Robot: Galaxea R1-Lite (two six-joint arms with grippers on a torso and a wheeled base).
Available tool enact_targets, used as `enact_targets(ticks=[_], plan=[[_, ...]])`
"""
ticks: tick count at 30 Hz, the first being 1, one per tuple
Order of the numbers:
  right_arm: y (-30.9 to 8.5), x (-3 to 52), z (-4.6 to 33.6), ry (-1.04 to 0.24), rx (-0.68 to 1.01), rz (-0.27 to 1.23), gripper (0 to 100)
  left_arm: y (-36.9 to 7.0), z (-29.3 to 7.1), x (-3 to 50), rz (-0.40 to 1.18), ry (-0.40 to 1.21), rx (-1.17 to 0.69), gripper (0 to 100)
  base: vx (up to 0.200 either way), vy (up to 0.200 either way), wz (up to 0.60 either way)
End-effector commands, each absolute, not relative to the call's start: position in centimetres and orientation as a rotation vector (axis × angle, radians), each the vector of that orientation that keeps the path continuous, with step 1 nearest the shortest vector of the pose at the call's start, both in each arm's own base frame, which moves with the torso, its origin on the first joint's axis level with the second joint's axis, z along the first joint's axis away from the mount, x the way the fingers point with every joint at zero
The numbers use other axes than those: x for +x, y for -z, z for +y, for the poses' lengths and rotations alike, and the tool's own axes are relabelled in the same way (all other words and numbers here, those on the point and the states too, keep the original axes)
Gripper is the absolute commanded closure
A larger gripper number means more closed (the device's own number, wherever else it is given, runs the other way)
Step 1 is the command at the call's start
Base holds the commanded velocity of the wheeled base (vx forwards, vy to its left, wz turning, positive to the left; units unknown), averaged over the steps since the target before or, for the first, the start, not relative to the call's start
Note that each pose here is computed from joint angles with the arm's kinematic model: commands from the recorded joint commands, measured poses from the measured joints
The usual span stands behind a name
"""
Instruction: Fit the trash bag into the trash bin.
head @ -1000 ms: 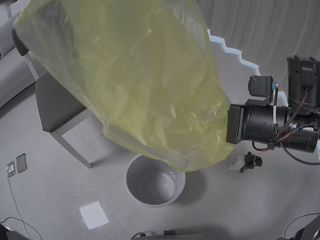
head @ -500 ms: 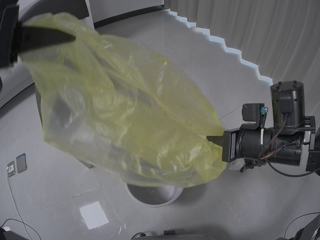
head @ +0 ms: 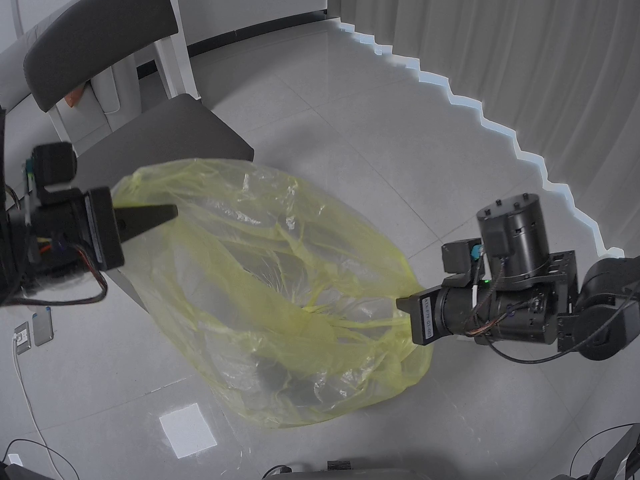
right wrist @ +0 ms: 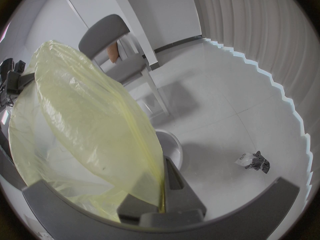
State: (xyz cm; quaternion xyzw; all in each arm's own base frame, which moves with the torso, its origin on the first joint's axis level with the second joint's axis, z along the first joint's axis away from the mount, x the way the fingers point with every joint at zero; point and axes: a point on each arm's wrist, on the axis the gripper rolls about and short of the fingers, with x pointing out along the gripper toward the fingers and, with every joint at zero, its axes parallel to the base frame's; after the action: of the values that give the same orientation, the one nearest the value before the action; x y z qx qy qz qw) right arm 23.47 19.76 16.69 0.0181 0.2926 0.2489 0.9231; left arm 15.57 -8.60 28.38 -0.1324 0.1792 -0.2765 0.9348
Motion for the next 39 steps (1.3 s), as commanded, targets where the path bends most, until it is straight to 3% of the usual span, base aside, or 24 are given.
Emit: enact_targets(ticks=[1,14,28,39], plan=[[-11.4,26.0,21.2,-0.483,-0.076,0.726,100,-21.6,-8.9,18.5,0.530,0.463,-0.387,100,0.000,0.000,0.00],[-2.9,30.2,22.0,-0.435,-0.075,0.778,100,-15.6,-12.3,21.8,0.701,0.432,-0.454,100,0.000,0.000,0.00],[-2.2,32.5,21.6,-0.484,-0.012,0.792,100,-11.2,-14.0,25.2,0.755,0.400,-0.434,100,0.000,0.000,0.00],[0.2,33.1,20.7,-0.445,-0.011,0.849,100,-8.0,-13.8,26.3,0.785,0.366,-0.435,100,0.000,0.000,0.00]])
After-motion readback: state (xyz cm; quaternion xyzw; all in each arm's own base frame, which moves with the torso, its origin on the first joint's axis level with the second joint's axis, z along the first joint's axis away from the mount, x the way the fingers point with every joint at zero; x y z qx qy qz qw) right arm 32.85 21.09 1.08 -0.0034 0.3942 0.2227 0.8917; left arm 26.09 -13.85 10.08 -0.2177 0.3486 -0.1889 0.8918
